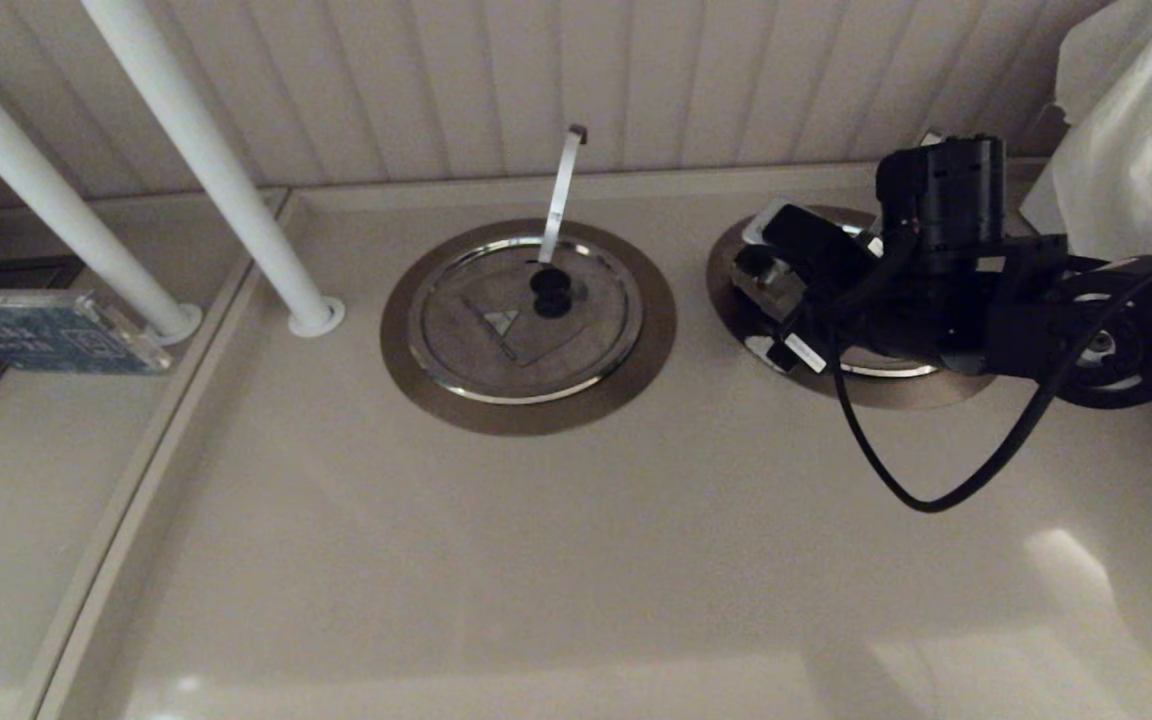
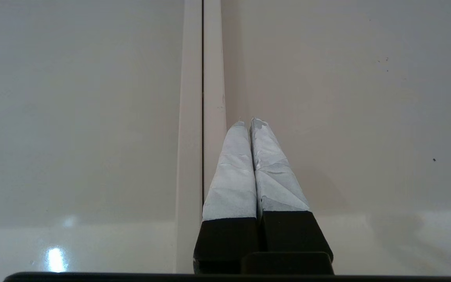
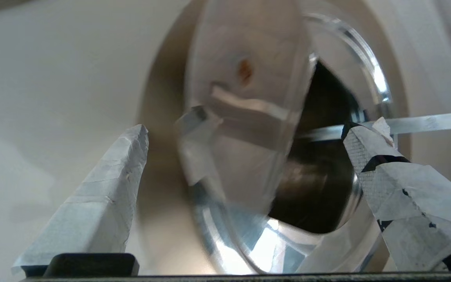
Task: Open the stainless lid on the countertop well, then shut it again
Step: Close the lid
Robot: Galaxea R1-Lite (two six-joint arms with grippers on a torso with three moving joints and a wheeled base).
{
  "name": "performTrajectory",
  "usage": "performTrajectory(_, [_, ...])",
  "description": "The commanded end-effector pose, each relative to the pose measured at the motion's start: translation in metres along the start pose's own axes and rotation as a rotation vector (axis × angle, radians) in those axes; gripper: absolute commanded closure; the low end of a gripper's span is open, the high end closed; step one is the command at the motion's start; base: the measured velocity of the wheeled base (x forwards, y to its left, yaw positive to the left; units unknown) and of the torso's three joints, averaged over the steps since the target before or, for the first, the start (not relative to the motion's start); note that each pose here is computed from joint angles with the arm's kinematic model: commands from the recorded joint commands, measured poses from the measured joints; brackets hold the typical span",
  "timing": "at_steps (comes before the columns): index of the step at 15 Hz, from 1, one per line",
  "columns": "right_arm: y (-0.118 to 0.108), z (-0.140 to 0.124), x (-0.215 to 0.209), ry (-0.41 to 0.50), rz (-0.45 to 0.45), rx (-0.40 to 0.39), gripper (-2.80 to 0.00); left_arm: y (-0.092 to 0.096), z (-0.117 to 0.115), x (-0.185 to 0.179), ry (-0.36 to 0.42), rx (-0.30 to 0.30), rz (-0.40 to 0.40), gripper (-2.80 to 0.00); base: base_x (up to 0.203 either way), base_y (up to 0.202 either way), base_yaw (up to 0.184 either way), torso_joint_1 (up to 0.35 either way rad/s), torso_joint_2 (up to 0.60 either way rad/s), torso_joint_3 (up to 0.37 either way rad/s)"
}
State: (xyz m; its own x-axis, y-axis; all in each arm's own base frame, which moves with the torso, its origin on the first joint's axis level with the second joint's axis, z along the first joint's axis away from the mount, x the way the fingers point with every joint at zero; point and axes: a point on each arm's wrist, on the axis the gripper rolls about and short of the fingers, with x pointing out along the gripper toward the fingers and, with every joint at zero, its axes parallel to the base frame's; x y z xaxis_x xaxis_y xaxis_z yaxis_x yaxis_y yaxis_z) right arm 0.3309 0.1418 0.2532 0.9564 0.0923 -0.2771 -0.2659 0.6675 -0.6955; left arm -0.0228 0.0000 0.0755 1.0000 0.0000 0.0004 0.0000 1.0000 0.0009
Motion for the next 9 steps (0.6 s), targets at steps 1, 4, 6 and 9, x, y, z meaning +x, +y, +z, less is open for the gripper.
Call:
performTrajectory(1, [-0.003,0.001,0.007,0.002,-0.014,0.001,-2.80,0.000,0.000,0.000,-0.001,-0.001,0.000,0.00,0.000,0.000,0.000,0.000,0.00,0.000])
performTrajectory(4, [-0.010,0.001,0.007,0.004,-0.037,0.008,-2.80,0.000,0.000,0.000,-0.001,0.000,0.000,0.00,0.000,0.000,0.000,0.000,0.00,0.000])
performTrajectory(6, [-0.016,-0.001,0.008,0.008,-0.052,0.015,-2.80,0.000,0.000,0.000,0.000,0.001,0.000,0.00,0.000,0.000,0.000,0.000,0.00,0.000])
performTrajectory(9, [-0.022,0.001,0.007,0.001,-0.071,0.020,-2.80,0.000,0.000,0.000,-0.003,-0.001,0.000,0.00,0.000,0.000,0.000,0.000,0.00,0.000])
